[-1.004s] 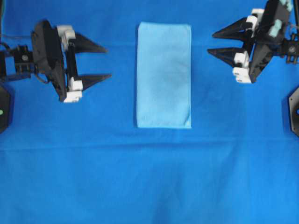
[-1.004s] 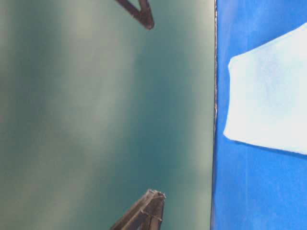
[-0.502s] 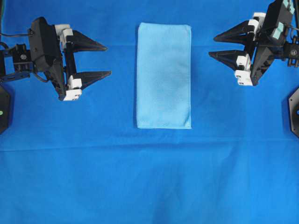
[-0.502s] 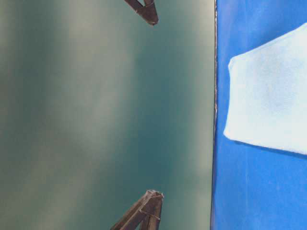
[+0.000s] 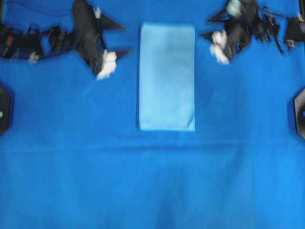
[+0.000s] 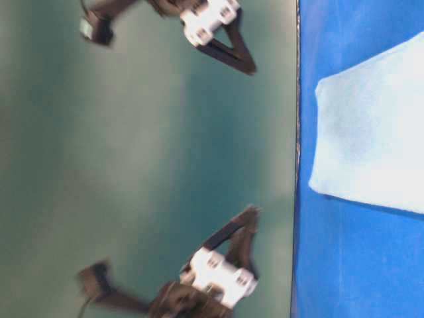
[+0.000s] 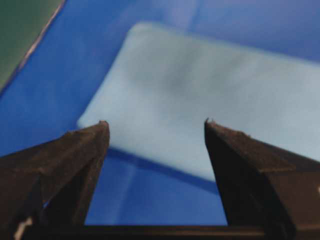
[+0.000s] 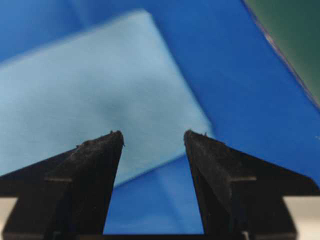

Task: Fold the light blue towel.
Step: 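Grasp the far corners of the towel strip with both grippers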

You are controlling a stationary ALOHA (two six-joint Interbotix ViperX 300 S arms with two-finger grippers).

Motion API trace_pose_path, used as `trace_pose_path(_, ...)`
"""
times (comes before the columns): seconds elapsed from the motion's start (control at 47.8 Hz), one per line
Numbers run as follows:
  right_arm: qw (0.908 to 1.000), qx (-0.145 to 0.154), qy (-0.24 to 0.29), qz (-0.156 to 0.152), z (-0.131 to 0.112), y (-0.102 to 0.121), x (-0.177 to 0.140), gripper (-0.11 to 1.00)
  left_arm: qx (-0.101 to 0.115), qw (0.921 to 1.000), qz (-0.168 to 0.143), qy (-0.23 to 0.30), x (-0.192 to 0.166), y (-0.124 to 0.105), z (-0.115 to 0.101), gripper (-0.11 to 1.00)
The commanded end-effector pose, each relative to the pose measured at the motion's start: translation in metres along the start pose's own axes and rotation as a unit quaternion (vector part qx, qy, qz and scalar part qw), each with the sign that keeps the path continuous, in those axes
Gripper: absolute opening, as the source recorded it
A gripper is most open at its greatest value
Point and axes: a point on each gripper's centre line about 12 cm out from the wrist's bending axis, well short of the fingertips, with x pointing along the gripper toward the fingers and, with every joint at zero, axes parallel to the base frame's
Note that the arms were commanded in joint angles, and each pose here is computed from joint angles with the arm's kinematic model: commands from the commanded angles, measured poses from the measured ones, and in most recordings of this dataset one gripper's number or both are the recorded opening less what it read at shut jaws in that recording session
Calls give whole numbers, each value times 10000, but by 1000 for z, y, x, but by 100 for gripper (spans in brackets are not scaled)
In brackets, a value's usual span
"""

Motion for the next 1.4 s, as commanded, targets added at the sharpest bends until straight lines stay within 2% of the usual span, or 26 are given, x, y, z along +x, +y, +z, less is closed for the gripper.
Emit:
trace_pose_path(0.0,9999,-40,111,-127,8,-8,16,58,-93,9998,173,49,20,15,2,73)
trace_pose_path(0.209,9984,-46,519,-198,-7,-19,54,58,-222,9982,401,388,58,38,-23,73)
trace_pose_path(0.377,9981,16,599,-117,-19,-24,79,58,-298,9968,530,525,80,52,-38,73)
trace_pose_path(0.565,9969,166,746,-184,-33,-40,98,58,-344,9959,615,564,97,62,-45,73)
trace_pose_path(0.711,9962,206,812,-229,-37,-44,100,57,-331,9957,619,604,100,64,-47,72)
trace_pose_path(0.774,9959,223,848,-235,-39,-43,99,55,-323,9954,616,659,99,64,-49,67)
trace_pose_path(0.816,9956,215,883,-247,-40,-44,98,52,-315,9952,602,704,99,63,-50,59)
trace_pose_path(0.879,9949,218,953,-261,-44,-43,96,39,-315,9949,585,763,99,62,-51,41)
trace_pose_path(0.983,9940,304,1017,-271,-49,-42,92,9,-119,9953,501,826,100,56,-50,11)
trace_pose_path(1.025,9939,312,1025,-272,-50,-42,91,6,-40,9954,473,834,100,54,-50,3)
trace_pose_path(1.276,9935,413,1019,-285,-50,-41,88,7,96,9964,512,670,101,58,-35,2)
trace_pose_path(1.381,9948,418,874,-303,-41,-42,82,7,261,9965,555,564,97,64,-21,2)
